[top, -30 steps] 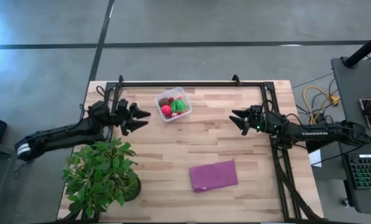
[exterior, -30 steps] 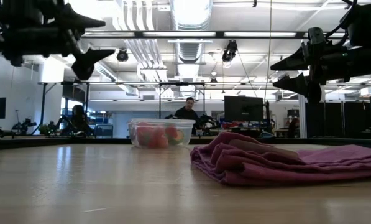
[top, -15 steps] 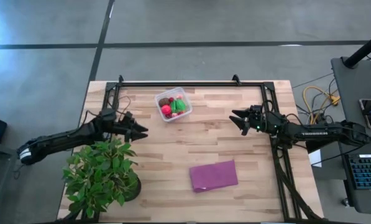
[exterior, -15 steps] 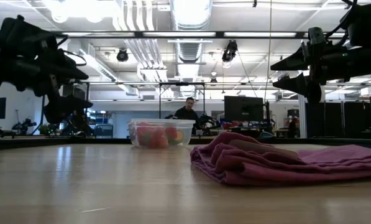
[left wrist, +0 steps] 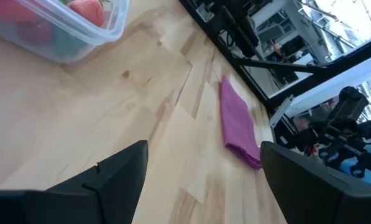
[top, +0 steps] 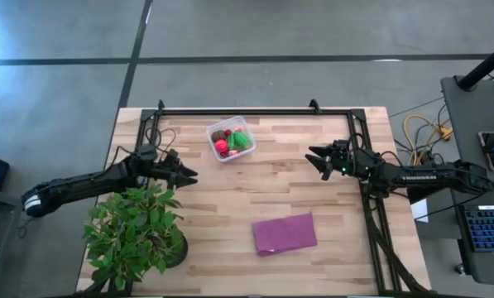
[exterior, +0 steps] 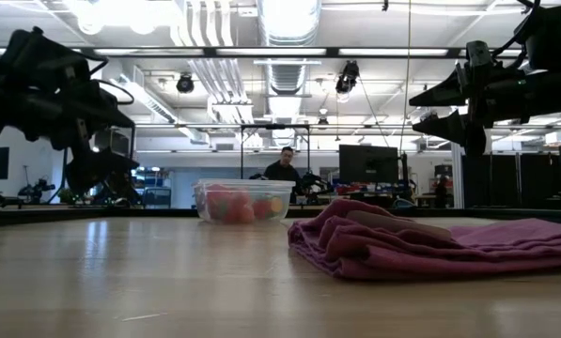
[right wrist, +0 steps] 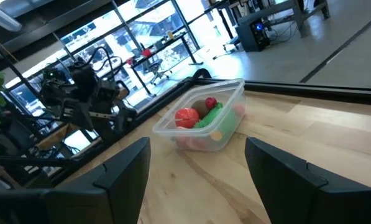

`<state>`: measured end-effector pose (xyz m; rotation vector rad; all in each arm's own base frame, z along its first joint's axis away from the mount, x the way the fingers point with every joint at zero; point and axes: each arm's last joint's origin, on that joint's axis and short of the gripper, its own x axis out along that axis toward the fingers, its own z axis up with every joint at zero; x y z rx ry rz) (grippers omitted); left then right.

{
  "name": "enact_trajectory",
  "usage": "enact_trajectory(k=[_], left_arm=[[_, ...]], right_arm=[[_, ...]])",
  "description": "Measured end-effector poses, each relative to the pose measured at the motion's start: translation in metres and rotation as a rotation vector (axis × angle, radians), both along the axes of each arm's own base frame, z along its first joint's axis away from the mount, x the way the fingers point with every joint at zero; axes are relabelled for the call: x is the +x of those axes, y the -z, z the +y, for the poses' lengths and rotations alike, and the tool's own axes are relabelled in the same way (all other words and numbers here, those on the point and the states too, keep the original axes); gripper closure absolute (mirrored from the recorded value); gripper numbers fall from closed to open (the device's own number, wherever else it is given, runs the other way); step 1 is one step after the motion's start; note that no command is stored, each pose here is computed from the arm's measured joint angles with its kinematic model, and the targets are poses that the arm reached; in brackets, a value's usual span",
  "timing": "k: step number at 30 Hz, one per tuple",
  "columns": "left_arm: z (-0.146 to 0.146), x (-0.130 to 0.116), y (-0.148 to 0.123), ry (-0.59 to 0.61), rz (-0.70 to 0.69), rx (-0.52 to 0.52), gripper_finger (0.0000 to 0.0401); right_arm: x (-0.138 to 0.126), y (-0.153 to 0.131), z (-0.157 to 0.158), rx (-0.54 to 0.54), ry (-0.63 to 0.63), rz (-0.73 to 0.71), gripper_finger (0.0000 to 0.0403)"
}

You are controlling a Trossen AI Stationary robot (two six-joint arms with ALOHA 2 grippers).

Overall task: Pick and placing Produce into tupperware
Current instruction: Return to Home Position

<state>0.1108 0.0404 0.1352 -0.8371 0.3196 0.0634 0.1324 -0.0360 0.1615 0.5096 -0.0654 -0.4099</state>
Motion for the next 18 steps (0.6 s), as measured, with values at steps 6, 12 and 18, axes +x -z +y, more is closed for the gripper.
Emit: enact_trajectory(k=[6, 12, 18], left_arm=[[0.0003, 0.0005, 0.0022, 0.000, 0.019, -0.010, 0.0106], [0.0005, 0.0009, 0.0040, 0.000, 0.034, -0.017, 0.0106], [0.0006, 0.0012, 0.0055, 0.000, 0.047, -0.024, 0.0106]], right_arm=[[0.0000, 0.0000, 0.0000, 0.000, 0.000, 0.000, 0.0149], [0.0000, 0.0000, 0.0000, 0.000, 0.000, 0.000, 0.0149], [0.0000, 0.0000, 0.0000, 0.000, 0.000, 0.000, 0.0149]])
